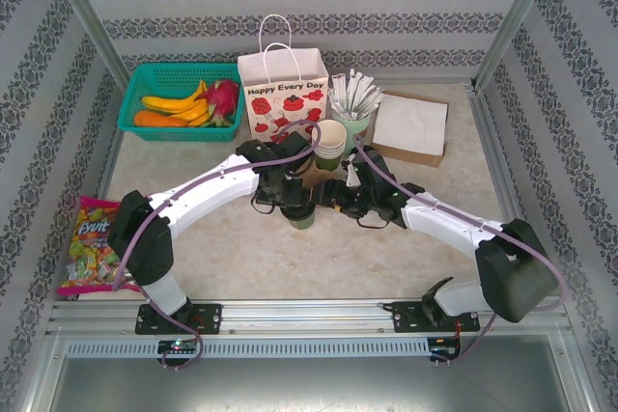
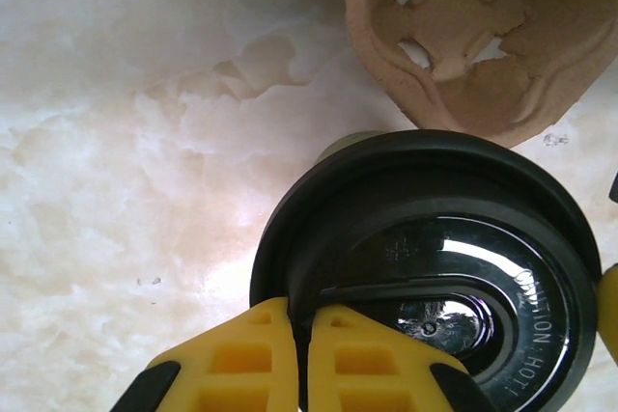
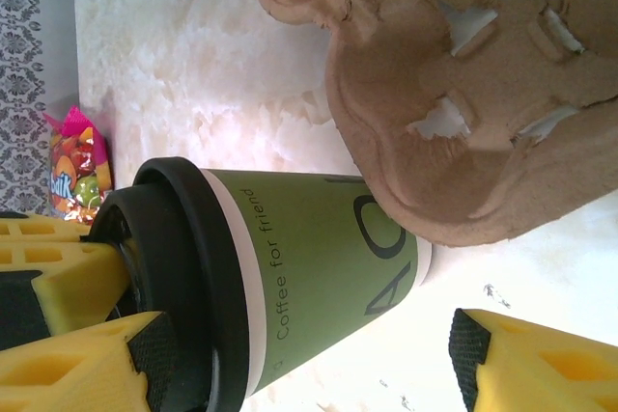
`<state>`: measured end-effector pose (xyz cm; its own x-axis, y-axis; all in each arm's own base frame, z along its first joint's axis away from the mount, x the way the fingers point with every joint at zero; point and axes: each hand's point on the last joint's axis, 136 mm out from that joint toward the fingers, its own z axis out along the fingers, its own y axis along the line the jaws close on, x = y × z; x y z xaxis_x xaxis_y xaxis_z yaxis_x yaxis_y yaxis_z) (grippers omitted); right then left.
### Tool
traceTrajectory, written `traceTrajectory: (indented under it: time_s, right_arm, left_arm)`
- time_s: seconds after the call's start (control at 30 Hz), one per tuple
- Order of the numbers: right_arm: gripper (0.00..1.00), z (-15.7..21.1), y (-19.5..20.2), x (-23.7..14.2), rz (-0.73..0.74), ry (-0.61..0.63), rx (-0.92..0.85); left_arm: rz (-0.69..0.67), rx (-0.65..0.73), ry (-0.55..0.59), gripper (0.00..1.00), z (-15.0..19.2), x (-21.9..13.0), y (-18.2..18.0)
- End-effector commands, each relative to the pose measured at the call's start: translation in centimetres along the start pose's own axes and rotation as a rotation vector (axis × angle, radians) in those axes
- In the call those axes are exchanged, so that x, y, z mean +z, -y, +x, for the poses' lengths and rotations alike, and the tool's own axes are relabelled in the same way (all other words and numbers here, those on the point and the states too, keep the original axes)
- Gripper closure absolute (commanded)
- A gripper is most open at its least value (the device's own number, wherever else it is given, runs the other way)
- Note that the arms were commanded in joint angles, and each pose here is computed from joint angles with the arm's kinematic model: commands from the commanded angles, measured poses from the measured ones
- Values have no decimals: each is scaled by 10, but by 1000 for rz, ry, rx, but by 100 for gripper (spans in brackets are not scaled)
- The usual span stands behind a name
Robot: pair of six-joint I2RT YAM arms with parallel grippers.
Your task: Pack the takeout coffee
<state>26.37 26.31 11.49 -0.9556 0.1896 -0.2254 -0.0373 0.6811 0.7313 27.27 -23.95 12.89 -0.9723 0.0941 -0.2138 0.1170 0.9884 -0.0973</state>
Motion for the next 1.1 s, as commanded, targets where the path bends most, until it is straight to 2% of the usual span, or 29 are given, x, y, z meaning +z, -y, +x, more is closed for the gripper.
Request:
traceTrajectory:
  time_s: [0.0, 0.3, 0.4, 0.5, 0.63, 0.97, 1.07]
  right_arm:
    - [20, -16, -30, 0, -73, 38, -25]
    - [16, -27, -13, -19, 6, 150, 4]
    - [15, -24, -14, -18, -7, 135, -3]
    - [14, -17, -21, -13, -34, 85, -27]
    - [11, -10, -30, -10, -62, 38, -59]
    - [7, -2, -27, -8, -38, 8, -80]
    - [6, 1, -28, -10, -38, 6, -102]
  left_arm:
    - [17, 59, -129, 94, 23, 12, 9]
    - [34, 73, -126, 93, 19, 8, 14]
    - [42, 74, -132, 92, 19, 8, 16]
    - [54, 75, -128, 81, 17, 5, 19]
    - [84, 76, -102, 72, 13, -8, 24]
    - [94, 74, -44, 63, 9, -32, 18]
    - [82, 43, 63, 42, -3, -44, 5]
